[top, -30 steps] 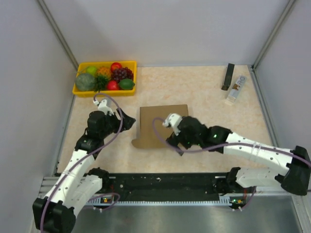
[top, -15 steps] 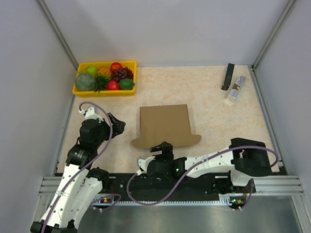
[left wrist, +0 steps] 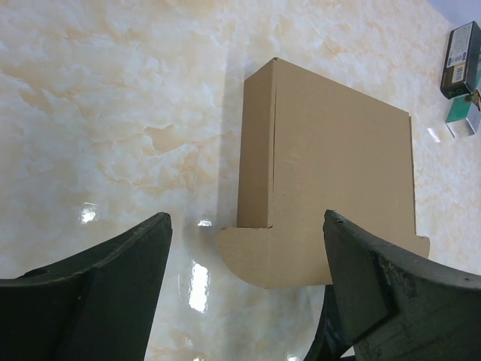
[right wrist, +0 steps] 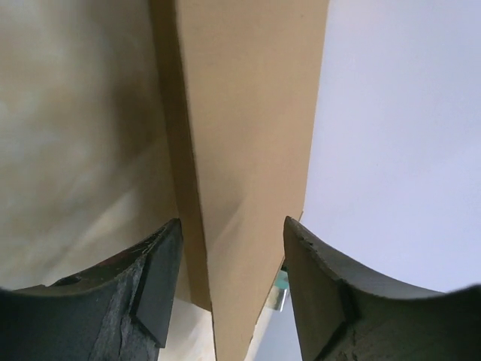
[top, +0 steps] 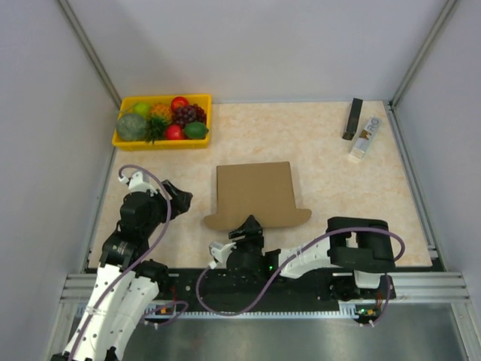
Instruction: Fold the paper box
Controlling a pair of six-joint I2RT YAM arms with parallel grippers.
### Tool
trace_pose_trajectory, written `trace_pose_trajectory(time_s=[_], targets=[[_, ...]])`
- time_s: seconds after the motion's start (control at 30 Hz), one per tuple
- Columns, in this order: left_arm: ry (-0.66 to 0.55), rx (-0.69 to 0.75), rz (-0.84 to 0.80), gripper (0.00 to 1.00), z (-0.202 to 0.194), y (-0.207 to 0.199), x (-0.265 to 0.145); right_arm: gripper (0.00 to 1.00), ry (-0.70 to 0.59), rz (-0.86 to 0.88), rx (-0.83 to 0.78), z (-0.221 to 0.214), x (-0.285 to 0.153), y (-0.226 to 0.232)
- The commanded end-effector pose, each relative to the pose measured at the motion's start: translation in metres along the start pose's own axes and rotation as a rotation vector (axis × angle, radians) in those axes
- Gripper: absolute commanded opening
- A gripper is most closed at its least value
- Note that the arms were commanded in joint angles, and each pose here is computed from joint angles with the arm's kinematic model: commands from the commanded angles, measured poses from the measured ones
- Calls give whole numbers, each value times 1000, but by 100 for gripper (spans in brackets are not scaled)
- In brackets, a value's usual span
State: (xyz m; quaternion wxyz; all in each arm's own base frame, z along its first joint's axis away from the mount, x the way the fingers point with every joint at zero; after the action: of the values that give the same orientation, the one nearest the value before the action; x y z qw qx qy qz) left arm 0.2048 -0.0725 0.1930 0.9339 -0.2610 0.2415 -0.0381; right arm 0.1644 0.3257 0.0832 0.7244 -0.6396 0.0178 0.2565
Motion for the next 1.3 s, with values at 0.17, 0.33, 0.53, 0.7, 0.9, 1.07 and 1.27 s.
trace_pose_trajectory(time_s=[0.17,0.33,0.53,0.7,0.9,1.07,1.27], targets=[[9,11,-37,86,-3,-3,0,39,37,-75,85,-13,20,-24],[4,24,-53,85,1,-8,0,22,26,-79,93,-11,22,-36],[-28,56,-55,83,15,-13,-6,7,1,-86,82,-1,17,-73],[-70,89,-58,82,27,-17,-11,0,47,61,79,-7,21,-100],[-84,118,-83,80,38,-25,-21,0,75,223,121,-7,26,-131],[-114,151,-81,79,47,-28,-30,0,55,370,229,-5,17,-155],[-133,190,-47,79,56,-25,-33,0,5,508,341,0,9,-169]])
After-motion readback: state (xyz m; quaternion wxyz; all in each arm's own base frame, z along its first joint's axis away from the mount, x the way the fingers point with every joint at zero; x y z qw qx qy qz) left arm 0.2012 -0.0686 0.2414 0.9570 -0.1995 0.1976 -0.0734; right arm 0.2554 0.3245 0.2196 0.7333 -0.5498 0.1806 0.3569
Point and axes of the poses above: each gripper's point midway between its finger pads, its own x axis out along the fingers, its own y axis along the line the jaws close on, z = x × y, the point moved 2 cm from there along -x, back along the fingers, and after that the axes turned 3 degrees about x, right-handed, at the moved point
